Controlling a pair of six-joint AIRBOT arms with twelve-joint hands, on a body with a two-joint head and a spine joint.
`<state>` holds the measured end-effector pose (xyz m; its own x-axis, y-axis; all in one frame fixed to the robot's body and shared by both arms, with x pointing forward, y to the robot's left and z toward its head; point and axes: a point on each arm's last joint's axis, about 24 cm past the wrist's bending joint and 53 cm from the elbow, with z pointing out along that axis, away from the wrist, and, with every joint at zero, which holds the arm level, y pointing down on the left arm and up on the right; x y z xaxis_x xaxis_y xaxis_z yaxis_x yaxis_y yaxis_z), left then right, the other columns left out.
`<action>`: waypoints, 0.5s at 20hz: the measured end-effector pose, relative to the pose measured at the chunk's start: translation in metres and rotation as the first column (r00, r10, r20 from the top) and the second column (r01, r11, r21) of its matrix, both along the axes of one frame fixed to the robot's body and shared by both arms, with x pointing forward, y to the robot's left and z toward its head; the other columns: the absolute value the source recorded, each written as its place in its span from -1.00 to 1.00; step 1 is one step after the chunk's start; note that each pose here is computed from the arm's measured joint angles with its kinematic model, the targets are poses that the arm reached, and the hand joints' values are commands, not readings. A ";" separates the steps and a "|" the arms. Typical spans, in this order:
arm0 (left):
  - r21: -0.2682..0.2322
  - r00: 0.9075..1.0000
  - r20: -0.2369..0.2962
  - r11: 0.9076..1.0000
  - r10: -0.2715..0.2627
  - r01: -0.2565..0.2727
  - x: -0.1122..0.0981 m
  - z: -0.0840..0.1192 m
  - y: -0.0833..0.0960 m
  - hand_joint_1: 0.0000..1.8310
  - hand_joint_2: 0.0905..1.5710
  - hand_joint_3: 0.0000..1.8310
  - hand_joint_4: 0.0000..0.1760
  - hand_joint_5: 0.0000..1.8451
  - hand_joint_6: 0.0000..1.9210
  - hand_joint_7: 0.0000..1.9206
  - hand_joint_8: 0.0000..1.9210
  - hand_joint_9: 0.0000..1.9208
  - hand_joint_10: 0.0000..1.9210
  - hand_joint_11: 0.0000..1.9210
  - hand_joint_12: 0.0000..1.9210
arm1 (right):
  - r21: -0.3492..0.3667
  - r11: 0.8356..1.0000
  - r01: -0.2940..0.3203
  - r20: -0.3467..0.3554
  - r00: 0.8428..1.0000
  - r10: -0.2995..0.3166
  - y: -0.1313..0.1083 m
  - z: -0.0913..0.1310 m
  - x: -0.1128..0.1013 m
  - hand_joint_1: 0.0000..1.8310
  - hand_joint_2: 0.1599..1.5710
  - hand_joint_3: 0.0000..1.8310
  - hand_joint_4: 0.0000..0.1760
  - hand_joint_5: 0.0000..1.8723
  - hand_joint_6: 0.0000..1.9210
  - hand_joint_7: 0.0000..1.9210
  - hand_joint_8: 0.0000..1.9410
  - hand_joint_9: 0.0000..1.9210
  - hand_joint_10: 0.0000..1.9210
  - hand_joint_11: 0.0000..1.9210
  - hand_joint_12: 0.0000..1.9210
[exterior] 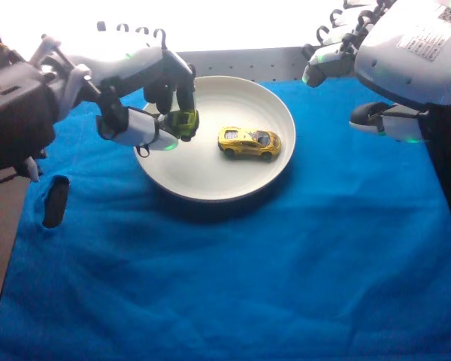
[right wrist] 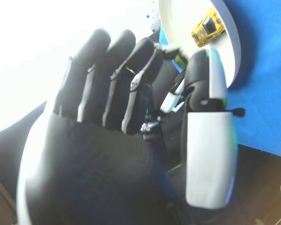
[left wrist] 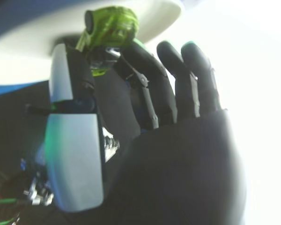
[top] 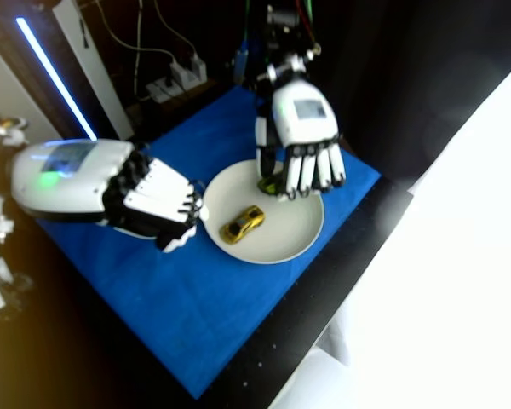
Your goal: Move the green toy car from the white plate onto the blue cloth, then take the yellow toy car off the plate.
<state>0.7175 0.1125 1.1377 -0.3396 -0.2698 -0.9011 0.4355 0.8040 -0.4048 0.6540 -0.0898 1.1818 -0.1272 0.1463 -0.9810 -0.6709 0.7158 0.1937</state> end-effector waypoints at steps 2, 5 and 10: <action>-0.009 0.999 0.045 1.000 -0.017 0.018 -0.017 0.012 0.003 0.30 0.47 -0.99 -1.00 -0.03 0.09 -0.14 0.48 -0.41 0.82 -0.76 1.00 | -0.002 1.000 0.000 -0.003 1.000 0.000 0.000 -0.002 -0.001 0.32 0.22 -1.00 -1.00 -0.22 -0.60 -0.26 -0.16 -0.37 0.28 -0.54 0.83; 0.010 0.998 0.045 0.999 -0.048 0.047 -0.045 0.007 0.006 0.33 0.48 -1.00 -1.00 -0.09 0.10 -0.09 0.49 -0.20 0.91 -0.27 1.00 | -0.003 1.000 0.000 -0.004 1.000 0.000 0.000 -0.002 -0.001 0.32 0.23 -1.00 -1.00 -0.22 -0.67 -0.25 -0.20 -0.37 0.23 -0.56 0.81; 0.004 0.996 0.067 0.998 -0.064 0.064 -0.083 0.011 0.015 0.28 0.50 -1.00 -0.96 -0.09 0.21 -0.18 0.46 -0.56 0.60 -0.96 1.00 | -0.001 1.000 0.004 -0.012 1.000 -0.004 -0.002 -0.004 0.000 0.33 0.25 -1.00 -1.00 -0.19 -0.70 -0.25 -0.27 -0.37 0.20 -0.55 0.77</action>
<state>0.6341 0.1277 1.1485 -0.2950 -0.2477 -0.9228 0.5124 0.7742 -0.3716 0.6535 -0.0914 1.1774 -0.1384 0.1455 -0.9796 -0.6653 0.7191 0.2008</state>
